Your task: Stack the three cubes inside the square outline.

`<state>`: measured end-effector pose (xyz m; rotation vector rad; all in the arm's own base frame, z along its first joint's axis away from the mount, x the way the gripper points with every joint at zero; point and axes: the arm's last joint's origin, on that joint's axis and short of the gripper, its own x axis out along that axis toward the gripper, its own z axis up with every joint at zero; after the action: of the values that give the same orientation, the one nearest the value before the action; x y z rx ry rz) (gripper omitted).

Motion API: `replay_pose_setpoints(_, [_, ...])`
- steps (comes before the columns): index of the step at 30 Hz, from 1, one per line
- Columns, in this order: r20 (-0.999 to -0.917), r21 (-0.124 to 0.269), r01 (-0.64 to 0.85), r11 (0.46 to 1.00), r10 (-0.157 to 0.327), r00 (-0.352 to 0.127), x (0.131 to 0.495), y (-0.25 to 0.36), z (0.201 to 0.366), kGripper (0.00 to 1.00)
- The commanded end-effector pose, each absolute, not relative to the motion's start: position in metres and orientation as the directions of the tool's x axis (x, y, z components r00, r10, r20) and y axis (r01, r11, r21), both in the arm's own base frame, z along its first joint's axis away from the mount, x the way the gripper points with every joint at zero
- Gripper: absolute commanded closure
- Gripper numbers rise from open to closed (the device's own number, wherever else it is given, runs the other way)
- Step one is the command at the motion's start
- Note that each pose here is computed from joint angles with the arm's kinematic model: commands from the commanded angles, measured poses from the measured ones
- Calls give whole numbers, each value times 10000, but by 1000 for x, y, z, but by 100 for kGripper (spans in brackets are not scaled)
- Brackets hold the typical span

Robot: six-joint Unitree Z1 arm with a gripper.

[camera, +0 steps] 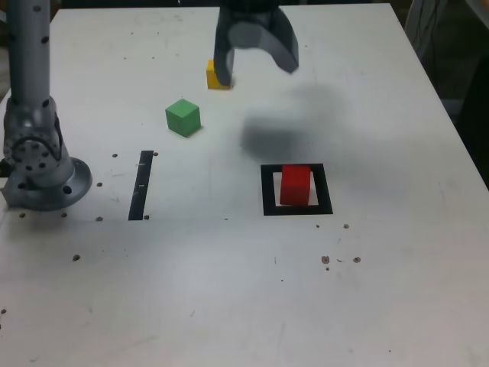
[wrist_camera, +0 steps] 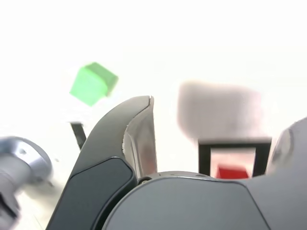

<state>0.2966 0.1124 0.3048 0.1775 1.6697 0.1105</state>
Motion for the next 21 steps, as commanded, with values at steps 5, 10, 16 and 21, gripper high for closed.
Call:
replay_pose_setpoints(5, [-9667,2079,-99,9781,2039,-1547,259,190,308,1])
replay_pose_setpoints(10, [-9662,1850,-321,9822,1758,-1885,234,233,302,1])
replay_pose_setpoints(16, [-9654,1372,90,9905,1358,-2227,238,249,276,1])
replay_pose_setpoints(21, [-9616,1165,193,9930,1177,-2481,242,254,254,1])
